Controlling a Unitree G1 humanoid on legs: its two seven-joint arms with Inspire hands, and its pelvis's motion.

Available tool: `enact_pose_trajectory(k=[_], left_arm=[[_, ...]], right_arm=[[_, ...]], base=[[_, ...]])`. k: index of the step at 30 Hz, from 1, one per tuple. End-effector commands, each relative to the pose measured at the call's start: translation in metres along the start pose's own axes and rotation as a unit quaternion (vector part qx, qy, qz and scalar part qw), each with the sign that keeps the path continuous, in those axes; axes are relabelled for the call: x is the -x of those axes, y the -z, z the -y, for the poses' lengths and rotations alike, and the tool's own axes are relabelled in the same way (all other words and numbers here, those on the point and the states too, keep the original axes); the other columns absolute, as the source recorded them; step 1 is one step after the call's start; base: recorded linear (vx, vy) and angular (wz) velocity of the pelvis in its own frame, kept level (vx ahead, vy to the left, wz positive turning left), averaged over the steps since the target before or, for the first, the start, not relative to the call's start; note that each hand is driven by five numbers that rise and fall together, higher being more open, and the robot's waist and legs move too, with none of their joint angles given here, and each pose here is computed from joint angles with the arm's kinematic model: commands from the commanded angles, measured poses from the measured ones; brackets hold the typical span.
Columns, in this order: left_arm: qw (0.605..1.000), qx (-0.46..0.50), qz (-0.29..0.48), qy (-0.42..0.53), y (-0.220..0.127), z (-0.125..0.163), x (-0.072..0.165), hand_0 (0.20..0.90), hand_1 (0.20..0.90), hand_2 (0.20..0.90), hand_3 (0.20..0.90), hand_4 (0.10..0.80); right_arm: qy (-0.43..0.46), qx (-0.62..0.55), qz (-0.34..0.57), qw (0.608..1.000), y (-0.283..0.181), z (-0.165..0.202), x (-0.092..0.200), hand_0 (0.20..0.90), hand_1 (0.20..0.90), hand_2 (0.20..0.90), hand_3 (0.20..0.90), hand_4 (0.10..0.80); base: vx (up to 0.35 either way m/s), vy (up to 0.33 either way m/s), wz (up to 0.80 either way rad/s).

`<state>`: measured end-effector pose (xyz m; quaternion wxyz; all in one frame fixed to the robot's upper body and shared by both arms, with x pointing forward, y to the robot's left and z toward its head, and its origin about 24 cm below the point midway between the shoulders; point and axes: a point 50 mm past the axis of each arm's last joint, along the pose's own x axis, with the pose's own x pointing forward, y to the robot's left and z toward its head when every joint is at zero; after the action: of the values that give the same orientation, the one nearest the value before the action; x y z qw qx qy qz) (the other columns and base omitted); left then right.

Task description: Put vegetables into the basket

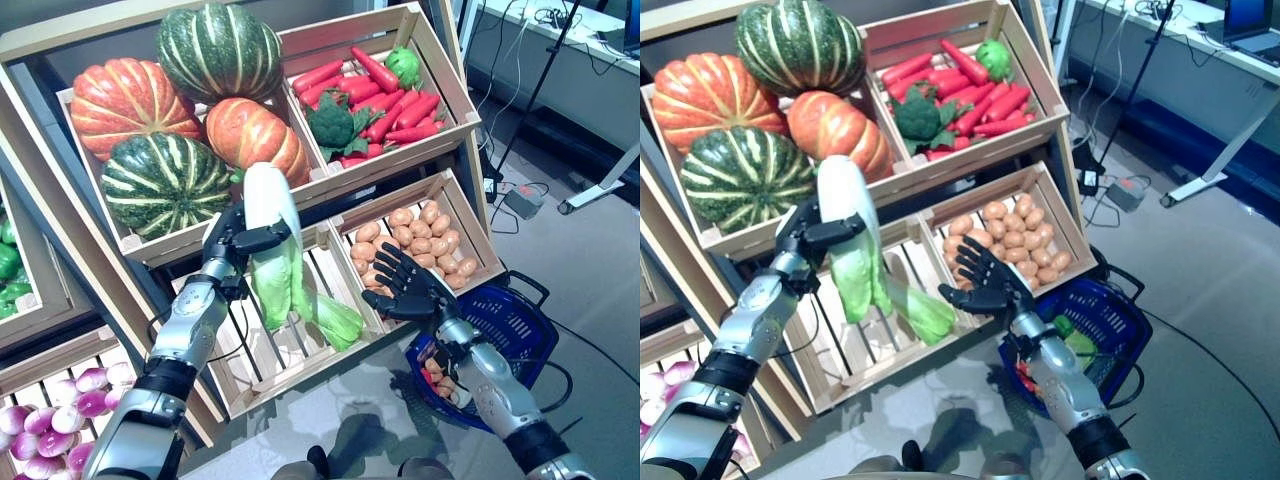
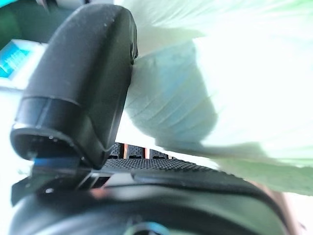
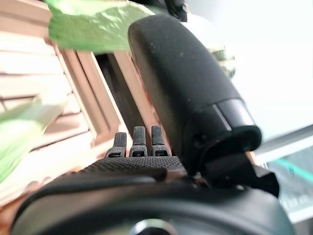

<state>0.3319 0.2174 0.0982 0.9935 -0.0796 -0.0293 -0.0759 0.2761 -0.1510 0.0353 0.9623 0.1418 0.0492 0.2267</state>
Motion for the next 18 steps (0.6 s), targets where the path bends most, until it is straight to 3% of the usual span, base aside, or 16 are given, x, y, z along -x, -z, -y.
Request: enact_pose_trajectory(k=[1, 8, 18], left_arm=[[0.985, 0.025, 0.138, 0.103, -0.052, 0.023, -0.012, 0.3, 0.3, 0.3, 0.3, 0.4], [0.963, 0.054, 0.135, 0.226, -0.049, 0.06, -0.011, 0.3, 0.3, 0.3, 0.3, 0.4], [0.934, 0.065, 0.146, 0.32, -0.053, 0.085, -0.011, 0.3, 0.3, 0.3, 0.3, 0.4]], right_arm=[[-0.097, -0.035, 0.055, 0.993, -0.034, -0.016, -0.018, 0.9, 0.9, 0.9, 0.9, 0.8], [-0.134, -0.107, 0.015, 0.985, -0.026, -0.032, -0.027, 0.9, 0.9, 0.9, 0.9, 0.8], [-0.131, -0.089, -0.003, 0.987, -0.022, -0.037, -0.029, 0.9, 0.9, 0.9, 0.9, 0.8]], base=[[-0.029, -0.042, -0.02], [-0.016, -0.038, -0.09], [-0.014, -0.019, -0.04]])
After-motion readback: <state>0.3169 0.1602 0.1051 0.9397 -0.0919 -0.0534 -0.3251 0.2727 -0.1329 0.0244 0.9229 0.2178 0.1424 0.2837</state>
